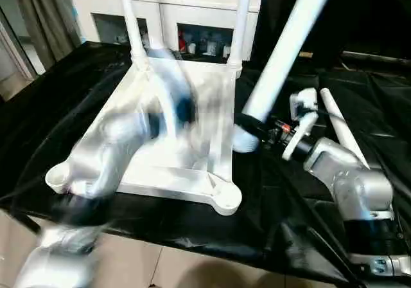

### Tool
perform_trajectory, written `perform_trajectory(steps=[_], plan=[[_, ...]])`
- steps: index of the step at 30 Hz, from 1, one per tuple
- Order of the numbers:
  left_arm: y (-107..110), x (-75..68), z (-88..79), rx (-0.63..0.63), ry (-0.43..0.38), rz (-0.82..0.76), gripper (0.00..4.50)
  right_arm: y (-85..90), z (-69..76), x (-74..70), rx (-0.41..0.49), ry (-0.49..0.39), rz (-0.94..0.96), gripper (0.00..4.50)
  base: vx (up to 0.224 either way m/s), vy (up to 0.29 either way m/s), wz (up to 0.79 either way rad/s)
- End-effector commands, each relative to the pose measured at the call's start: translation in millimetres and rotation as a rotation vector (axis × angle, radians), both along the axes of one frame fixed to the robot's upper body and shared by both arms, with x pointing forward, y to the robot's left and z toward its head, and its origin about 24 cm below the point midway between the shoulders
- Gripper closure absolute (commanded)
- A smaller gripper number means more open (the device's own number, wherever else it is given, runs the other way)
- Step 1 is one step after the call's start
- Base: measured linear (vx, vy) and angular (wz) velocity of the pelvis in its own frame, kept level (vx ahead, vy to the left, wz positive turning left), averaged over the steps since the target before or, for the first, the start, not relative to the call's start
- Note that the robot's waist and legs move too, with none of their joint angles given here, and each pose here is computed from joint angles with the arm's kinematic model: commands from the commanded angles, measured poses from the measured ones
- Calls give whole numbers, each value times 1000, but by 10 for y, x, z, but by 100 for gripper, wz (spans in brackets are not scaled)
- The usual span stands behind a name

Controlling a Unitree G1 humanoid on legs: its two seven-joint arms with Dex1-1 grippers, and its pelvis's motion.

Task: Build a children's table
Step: Insert table leg to table base

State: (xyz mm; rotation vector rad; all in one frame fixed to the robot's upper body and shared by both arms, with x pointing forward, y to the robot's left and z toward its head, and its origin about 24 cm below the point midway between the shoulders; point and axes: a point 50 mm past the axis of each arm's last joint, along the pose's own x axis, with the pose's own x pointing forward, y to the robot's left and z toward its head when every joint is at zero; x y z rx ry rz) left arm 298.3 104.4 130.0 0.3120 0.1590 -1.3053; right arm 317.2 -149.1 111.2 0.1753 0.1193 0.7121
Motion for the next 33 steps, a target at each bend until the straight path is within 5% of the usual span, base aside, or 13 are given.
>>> perform_trajectory(steps=[1,9,19,33], plan=[[-1,-40,-69,122,-57,-54,147,-23,0,18,-55,-38,-46,257,0,0,0],[169,-155,-333,298,-16,-120,147,-14,-119,-45,-89,-31,-50,257,0,0,0],[330,-100,-549,419,46,-112,229,25,-185,-121,-122,-16,23,257,0,0,0],[377,-37,-611,447,51,-82,359,43,-195,-135,-131,-18,45,257,0,0,0]])
